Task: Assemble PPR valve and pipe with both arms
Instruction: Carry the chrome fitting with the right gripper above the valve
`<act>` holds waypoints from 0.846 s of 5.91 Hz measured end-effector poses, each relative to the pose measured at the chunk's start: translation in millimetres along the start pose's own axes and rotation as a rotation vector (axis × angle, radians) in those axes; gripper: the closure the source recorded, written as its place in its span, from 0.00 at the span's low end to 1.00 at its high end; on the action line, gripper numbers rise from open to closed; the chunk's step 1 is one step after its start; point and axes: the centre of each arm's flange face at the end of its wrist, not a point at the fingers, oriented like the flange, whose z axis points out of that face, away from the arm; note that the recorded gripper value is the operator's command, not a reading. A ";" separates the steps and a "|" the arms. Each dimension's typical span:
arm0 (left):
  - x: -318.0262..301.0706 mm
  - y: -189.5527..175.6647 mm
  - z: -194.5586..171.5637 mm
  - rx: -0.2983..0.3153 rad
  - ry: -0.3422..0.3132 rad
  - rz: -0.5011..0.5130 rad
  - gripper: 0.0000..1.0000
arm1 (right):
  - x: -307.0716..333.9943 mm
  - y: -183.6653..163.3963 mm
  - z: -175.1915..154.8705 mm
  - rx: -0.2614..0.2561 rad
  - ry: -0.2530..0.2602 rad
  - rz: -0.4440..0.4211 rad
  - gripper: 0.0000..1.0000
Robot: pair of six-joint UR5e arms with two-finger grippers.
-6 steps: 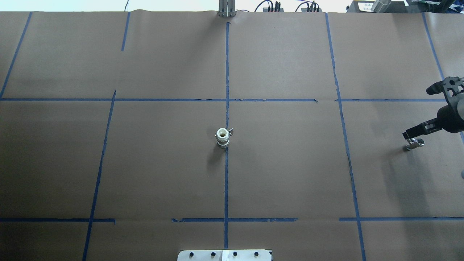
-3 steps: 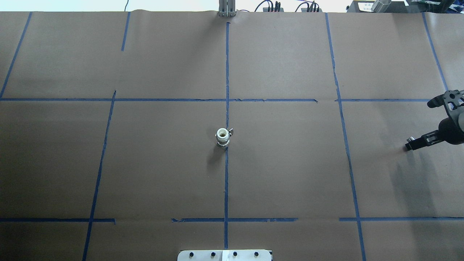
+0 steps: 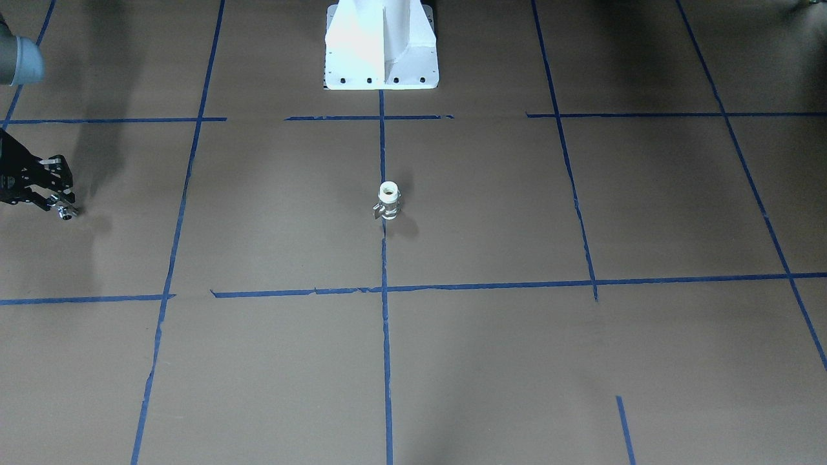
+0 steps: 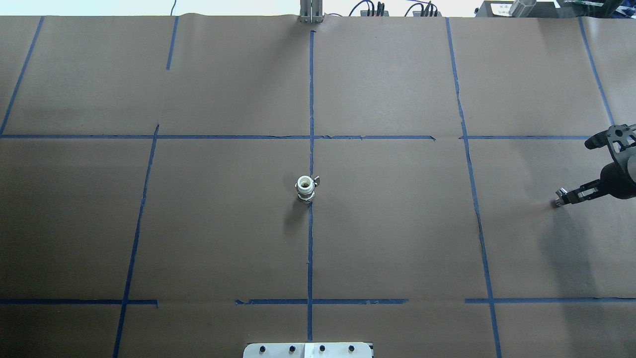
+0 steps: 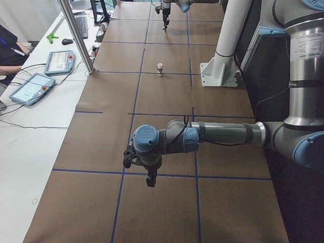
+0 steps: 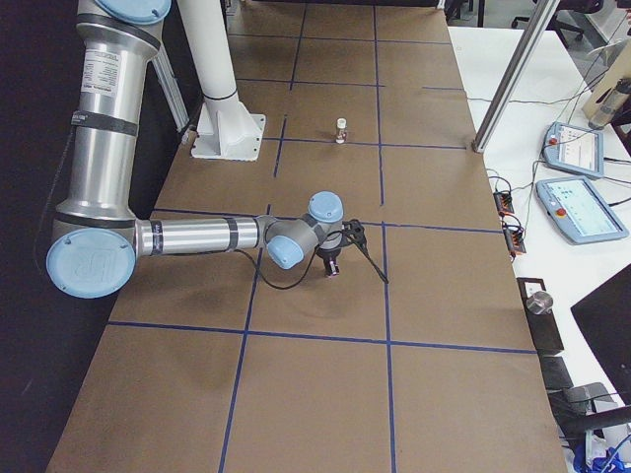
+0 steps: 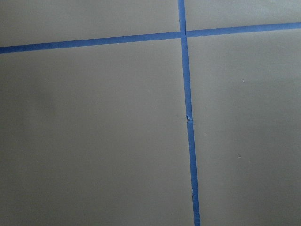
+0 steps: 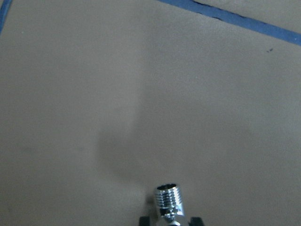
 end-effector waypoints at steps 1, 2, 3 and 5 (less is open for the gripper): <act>0.0 0.1 0.0 0.000 0.000 0.000 0.00 | -11.9 -6.2 -11.6 0.021 -0.016 -0.012 1.00; -0.6 0.2 0.7 -0.002 -0.001 -0.002 0.00 | -28.9 -14.6 -26.6 0.043 -0.033 -0.013 1.00; -1.9 1.1 2.0 -0.006 -0.003 -0.006 0.00 | -52.1 -33.4 -41.8 0.059 -0.046 0.012 1.00; 0.5 2.5 0.5 -0.002 -0.010 -0.033 0.00 | -146.3 -102.2 -79.4 0.062 -0.083 0.096 0.97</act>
